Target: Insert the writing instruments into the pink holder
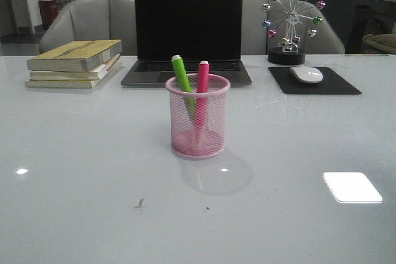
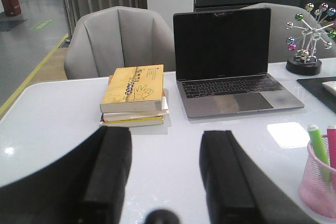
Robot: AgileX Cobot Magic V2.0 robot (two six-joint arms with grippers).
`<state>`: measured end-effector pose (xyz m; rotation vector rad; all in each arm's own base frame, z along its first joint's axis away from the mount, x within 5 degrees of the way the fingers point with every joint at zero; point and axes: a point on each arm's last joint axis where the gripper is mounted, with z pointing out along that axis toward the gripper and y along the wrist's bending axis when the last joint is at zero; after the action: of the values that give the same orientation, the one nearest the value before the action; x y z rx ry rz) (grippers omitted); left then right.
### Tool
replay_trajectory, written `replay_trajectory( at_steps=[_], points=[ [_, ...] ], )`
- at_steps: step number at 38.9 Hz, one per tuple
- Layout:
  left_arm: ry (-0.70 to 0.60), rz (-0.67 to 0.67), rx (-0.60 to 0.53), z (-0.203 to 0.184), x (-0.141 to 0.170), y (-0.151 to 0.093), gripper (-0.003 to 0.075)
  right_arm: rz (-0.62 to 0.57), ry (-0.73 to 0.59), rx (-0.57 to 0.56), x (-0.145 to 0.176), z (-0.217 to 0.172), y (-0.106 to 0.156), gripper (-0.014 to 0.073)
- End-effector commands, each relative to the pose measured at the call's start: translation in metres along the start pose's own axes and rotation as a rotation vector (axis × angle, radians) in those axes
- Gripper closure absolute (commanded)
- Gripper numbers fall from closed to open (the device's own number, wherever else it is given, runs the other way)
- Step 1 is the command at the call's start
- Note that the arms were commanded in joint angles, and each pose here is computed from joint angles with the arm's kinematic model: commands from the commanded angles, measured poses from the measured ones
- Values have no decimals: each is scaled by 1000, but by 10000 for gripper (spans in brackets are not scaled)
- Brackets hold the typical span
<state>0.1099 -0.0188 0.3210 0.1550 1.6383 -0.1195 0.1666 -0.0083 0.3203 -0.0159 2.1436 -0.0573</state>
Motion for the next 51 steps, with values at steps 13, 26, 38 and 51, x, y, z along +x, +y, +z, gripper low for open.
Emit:
replay_trajectory(
  at_steps=[13, 26, 38, 51],
  points=[
    [-113, -4, -14, -2, -17, 1, 347, 10, -104, -10, -15, -7, 1, 508],
    [-113, -4, -14, -2, -17, 1, 347, -7, -200, -36, -10, -41, 7, 546],
    [-113, -4, -14, -2, -17, 1, 347, -4, -361, -26, 33, -53, 8, 546],
    [-113, -4, -14, -2, -17, 1, 347, -15, -575, -64, 114, -34, 15, 546]
  ],
)
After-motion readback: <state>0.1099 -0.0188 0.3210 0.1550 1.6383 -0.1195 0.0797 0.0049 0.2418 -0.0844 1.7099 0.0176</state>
